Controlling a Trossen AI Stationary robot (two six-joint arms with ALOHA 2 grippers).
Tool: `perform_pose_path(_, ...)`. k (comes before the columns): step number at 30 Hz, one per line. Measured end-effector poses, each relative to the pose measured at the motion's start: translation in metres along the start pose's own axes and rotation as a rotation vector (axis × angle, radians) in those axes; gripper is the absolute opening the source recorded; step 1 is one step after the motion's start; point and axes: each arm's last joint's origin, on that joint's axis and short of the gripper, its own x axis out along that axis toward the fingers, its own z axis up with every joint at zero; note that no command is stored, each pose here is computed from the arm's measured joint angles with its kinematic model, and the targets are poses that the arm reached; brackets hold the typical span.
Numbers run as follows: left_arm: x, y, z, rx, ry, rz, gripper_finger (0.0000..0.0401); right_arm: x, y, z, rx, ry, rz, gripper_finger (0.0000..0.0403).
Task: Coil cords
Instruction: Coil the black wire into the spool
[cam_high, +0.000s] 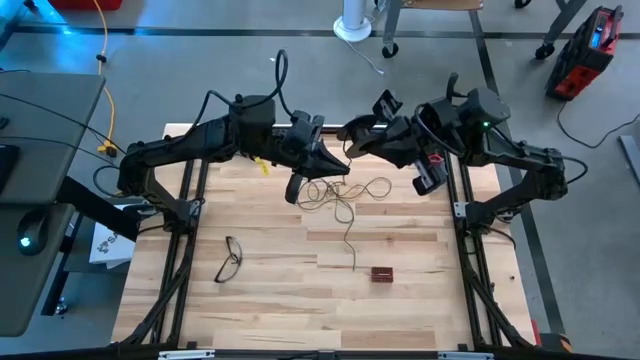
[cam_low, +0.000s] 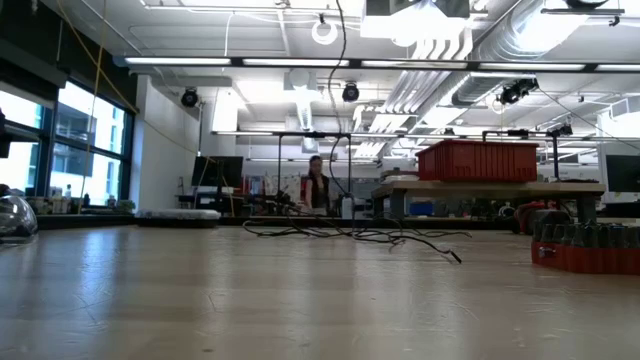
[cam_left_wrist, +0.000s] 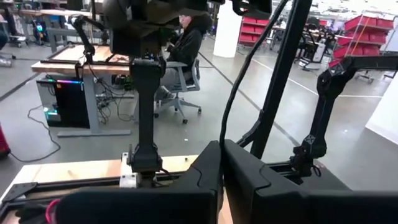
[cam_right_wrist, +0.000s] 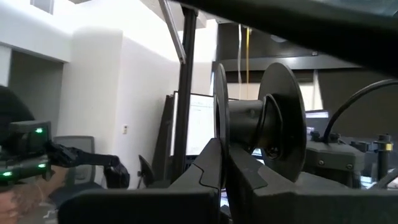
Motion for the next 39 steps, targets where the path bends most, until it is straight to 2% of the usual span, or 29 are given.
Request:
perform_pose_path(6,0.011,0.012,-0.007,-0.032,0.01,-0.078,0.0002,0.012,0.0,-0.017,0.104,0.037,0.105,0.0)
perform_pose_path(13,0.008,0.022,-0.008,0.06,0.017,-0.052,0.0001,0.023,0.005,-0.039,0.294,0.148,0.244,0.0)
perform_pose_path(21,-0.009,0.025,0.001,0.072,-0.003,-0.024,0.0,0.024,0.015,-0.052,0.381,0.265,0.238,0.0)
perform_pose_path(26,-0.023,0.019,0.01,0.085,-0.029,-0.023,0.0,0.022,0.013,-0.066,0.45,0.385,0.158,0.0)
perform_pose_path(33,-0.034,0.014,0.018,0.095,-0.053,-0.012,0.0,0.018,0.013,-0.074,0.464,0.465,0.08,0.0)
perform_pose_path(39,-0.035,0.013,0.018,0.104,-0.054,0.026,0.0,0.017,0.012,-0.075,0.467,0.476,0.066,0.0)
